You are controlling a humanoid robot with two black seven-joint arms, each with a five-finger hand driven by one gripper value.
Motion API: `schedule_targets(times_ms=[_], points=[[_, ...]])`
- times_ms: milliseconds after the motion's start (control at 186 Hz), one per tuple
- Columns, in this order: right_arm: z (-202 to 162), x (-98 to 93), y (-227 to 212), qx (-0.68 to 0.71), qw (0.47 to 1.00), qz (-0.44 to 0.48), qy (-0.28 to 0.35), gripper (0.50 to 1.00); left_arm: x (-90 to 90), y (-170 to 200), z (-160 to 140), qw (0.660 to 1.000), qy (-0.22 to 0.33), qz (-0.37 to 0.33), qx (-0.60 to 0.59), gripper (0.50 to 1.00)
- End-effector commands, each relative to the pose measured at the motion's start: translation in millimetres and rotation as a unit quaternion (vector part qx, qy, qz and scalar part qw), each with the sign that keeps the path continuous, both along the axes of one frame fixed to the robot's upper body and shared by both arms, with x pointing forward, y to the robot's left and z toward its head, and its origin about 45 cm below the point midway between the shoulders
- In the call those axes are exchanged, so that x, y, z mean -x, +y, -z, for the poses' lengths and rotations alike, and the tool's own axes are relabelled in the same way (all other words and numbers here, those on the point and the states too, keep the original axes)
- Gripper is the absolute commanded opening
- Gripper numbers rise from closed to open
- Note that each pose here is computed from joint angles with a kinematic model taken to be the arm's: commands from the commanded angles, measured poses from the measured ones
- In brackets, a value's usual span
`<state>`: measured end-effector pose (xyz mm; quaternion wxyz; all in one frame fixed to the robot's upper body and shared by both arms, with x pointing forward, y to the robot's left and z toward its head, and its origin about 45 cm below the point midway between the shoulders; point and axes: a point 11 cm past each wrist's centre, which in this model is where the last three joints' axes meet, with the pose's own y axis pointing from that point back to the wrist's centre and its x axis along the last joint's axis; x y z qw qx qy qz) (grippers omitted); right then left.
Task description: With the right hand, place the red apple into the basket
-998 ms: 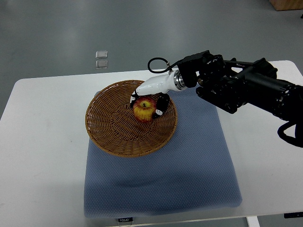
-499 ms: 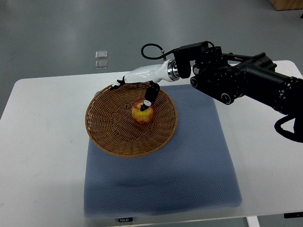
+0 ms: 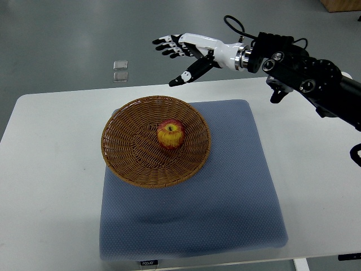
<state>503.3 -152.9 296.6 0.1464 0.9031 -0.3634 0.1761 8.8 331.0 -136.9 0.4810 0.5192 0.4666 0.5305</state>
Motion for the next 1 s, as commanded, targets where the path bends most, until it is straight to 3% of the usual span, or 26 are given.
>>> schedule_targets(times_ms=[0, 43, 97, 102, 134, 349, 713, 992], points=[[13, -5.4, -31, -0.031, 0.997, 0.072, 0.021, 0.917, -0.6, 0, 0, 1.0, -0.001, 0.0, 0.001, 1.0], [35, -7.3, -65, -0.081, 0.982, 0.165, 0.047, 0.917, -0.6, 0, 0, 1.0, -0.001, 0.0, 0.001, 1.0], [35, -7.3, -65, -0.081, 0.982, 0.165, 0.047, 0.917, -0.6, 0, 0, 1.0, -0.001, 0.0, 0.001, 1.0], [50, -5.2, -80, -0.1, 0.97, 0.213, 0.062, 0.917, -0.6, 0, 0, 1.0, -0.001, 0.0, 0.001, 1.0], [59, -3.1, -88, -0.11, 0.962, 0.239, 0.069, 0.917, -0.6, 0, 0, 1.0, -0.001, 0.0, 0.001, 1.0], [91, 7.4, -120, -0.183, 0.91, 0.356, 0.11, 0.917, -0.6, 0, 0, 1.0, -0.001, 0.0, 0.001, 1.0], [113, 18.2, -137, -0.284, 0.85, 0.412, 0.167, 0.919, -0.5, 0, 0, 1.0, 0.0, 0.001, 0.001, 1.0], [119, 22.1, -133, -0.281, 0.857, 0.397, 0.173, 0.919, -0.5, 0, 0, 1.0, 0.0, 0.001, 0.001, 1.0]])
